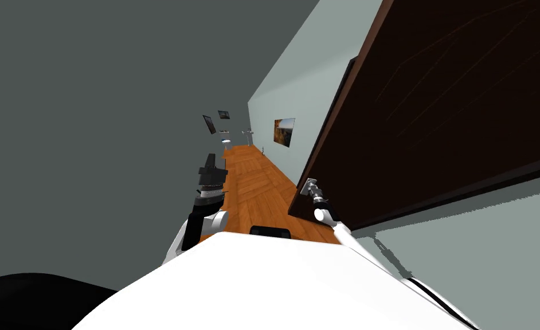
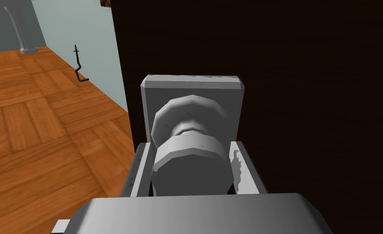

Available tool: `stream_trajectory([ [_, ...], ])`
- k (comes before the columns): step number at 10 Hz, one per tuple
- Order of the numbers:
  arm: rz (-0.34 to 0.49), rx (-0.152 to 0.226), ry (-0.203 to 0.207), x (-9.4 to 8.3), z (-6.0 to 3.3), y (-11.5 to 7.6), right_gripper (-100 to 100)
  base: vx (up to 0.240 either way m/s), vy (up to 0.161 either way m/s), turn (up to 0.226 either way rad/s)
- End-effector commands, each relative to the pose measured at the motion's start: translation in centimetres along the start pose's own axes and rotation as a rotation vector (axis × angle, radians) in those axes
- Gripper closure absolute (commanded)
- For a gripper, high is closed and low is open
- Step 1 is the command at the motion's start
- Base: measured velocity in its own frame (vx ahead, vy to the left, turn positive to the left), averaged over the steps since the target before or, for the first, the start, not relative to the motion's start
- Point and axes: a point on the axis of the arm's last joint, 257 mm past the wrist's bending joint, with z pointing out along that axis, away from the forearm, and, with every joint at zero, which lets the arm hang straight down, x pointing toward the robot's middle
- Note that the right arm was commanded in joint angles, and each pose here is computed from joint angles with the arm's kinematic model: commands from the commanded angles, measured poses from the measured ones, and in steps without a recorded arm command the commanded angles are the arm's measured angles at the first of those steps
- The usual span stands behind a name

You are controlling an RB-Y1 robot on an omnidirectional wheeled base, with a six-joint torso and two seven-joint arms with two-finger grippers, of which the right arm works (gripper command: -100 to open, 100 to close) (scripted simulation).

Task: Pull the door open

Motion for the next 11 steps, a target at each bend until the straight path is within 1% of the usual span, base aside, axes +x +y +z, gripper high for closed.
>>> stream_trajectory([
  [1, 0.003, 0.019, -0.001, 0.0, -0.3, -0.5, 100, -0.215, -0.084, 0.093],
  [3, 0.004, 0.037, -0.001, 0.0, -0.59, -0.8, 100, -0.177, -0.053, 0.077],
  [4, 0.002, 0.031, -0.004, -0.1, -0.53, -0.7, 100, -0.068, -0.034, 0.033],
  [5, 0.002, 0.049, -0.007, -0.3, -0.94, -1.0, 100, -0.138, -0.054, 0.101],
  [11, 0.002, 0.109, 0.0, 0.0, -2.17, -1.7, 100, -0.203, -0.066, 0.107],
])
